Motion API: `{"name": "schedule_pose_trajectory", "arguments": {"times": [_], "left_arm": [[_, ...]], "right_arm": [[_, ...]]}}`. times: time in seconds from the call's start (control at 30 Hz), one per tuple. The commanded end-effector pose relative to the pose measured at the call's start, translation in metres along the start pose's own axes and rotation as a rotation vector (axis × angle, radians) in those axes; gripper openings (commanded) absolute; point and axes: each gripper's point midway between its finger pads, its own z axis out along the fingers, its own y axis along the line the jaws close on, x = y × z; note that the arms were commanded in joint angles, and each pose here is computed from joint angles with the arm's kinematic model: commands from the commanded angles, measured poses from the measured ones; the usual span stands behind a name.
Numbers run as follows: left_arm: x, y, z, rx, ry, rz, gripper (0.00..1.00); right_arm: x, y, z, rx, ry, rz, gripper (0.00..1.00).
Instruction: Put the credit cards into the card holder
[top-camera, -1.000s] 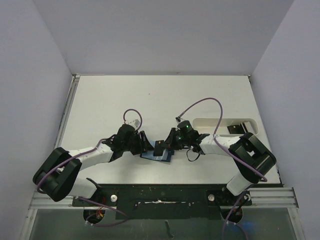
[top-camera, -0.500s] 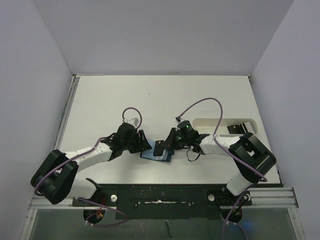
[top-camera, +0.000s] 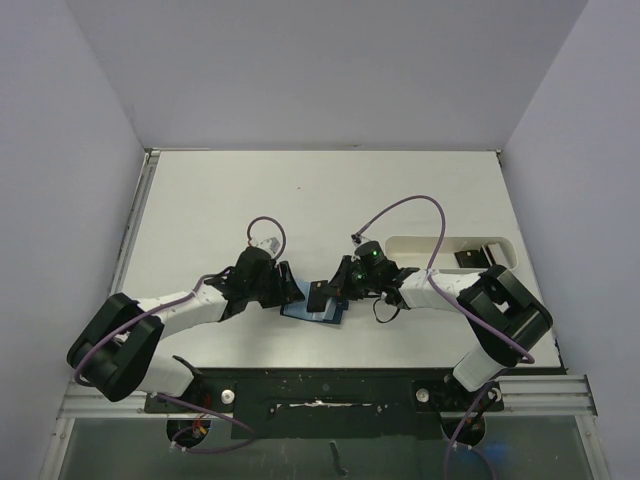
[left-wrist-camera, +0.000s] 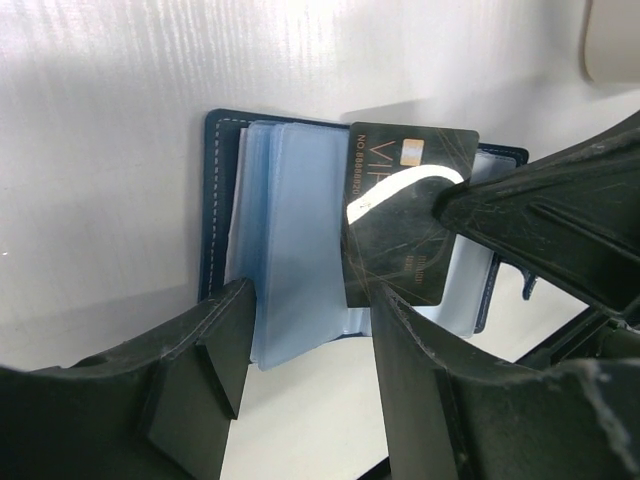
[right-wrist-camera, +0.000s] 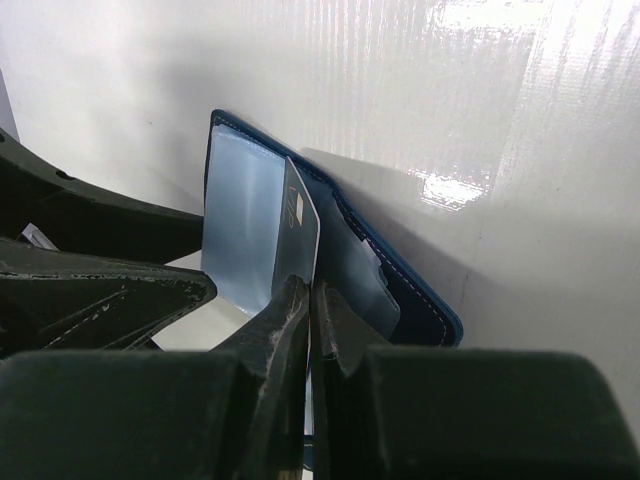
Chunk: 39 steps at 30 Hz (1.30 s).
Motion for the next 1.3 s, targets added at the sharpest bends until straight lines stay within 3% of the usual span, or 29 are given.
{"name": "schedule_pose_trajectory", "arguments": {"times": [0.0,0.17,0.5,0.63,0.7,1.07,1.27], "left_arm": [[-0.006,-0.024,-0.002,0.107,-0.020,0.000,0.48],[-0.008,-0.033,-0.007,0.140,-0.025,-0.011,0.46],[-0.010,-0.029,-0.007,0.107,-0.036,-0.027,0.28],[-0.014,-0.025,-0.008,0.077,-0.049,-0.031,0.05],[-0.016,-0.022,-0.009,0.054,-0.057,-0.030,0.00],[-0.026,-0.003,-0.028,-0.067,-0.134,-0.011,0.00],[-0.026,-0.023,-0.031,0.021,-0.129,0.004,0.00]], "right_arm": [[-0.002,0.002,0.000,0.001,-0.017,-0.032,0.00],[-0.003,0.002,0.000,0.003,-0.017,-0.035,0.00],[-0.009,0.009,-0.008,-0.004,-0.034,-0.055,0.00],[-0.012,0.010,-0.015,0.004,-0.046,-0.065,0.00],[-0.015,0.011,-0.018,0.013,-0.047,-0.077,0.00],[-0.016,-0.005,-0.028,0.101,-0.068,-0.095,0.00],[-0.014,-0.011,-0.024,0.118,-0.069,-0.096,0.00]]}}
